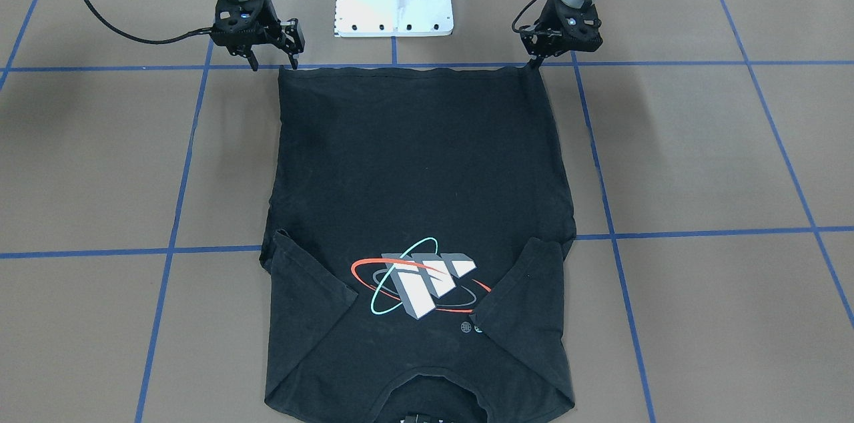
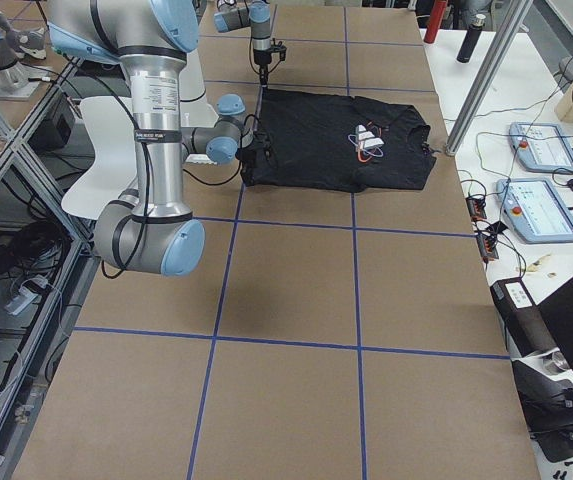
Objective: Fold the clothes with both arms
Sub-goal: 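Grasp the hem corners with both grippers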
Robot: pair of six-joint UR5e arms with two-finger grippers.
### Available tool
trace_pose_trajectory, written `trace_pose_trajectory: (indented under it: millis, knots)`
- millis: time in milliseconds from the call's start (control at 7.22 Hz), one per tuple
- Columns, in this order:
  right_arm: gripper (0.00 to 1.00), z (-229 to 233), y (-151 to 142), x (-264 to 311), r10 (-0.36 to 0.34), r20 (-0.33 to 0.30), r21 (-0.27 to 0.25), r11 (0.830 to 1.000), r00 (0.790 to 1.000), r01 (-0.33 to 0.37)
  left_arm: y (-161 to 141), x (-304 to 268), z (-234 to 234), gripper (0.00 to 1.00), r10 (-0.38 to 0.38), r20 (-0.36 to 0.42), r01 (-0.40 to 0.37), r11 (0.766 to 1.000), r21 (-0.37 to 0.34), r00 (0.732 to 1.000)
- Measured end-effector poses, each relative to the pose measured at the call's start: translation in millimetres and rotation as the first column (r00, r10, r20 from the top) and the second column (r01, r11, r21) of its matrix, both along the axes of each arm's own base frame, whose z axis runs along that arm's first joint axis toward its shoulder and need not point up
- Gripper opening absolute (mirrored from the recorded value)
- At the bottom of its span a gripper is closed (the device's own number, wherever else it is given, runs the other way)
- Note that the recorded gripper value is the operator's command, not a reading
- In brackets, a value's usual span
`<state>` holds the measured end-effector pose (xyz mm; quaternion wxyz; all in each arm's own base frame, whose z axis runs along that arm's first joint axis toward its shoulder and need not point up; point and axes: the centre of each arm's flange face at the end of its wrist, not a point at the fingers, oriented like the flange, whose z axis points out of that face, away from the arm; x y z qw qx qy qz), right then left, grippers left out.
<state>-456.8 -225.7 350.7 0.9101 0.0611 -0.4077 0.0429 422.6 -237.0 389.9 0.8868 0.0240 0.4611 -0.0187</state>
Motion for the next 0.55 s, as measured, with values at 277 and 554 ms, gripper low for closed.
trace_pose_trajectory:
  millis: [277,554]
  knots:
    - [0.70,4,-3,-16,0.006,-0.012,0.004,1.000,1.000,-0.006,0,-1,-1,0.00,-0.001,-0.001,0.001,1.000,0.001,1.000]
    - [0.63,6,-4,-26,0.010,-0.018,0.011,1.000,1.000,-0.010,0,-1,-1,0.00,-0.002,-0.001,0.002,1.000,0.001,1.000]
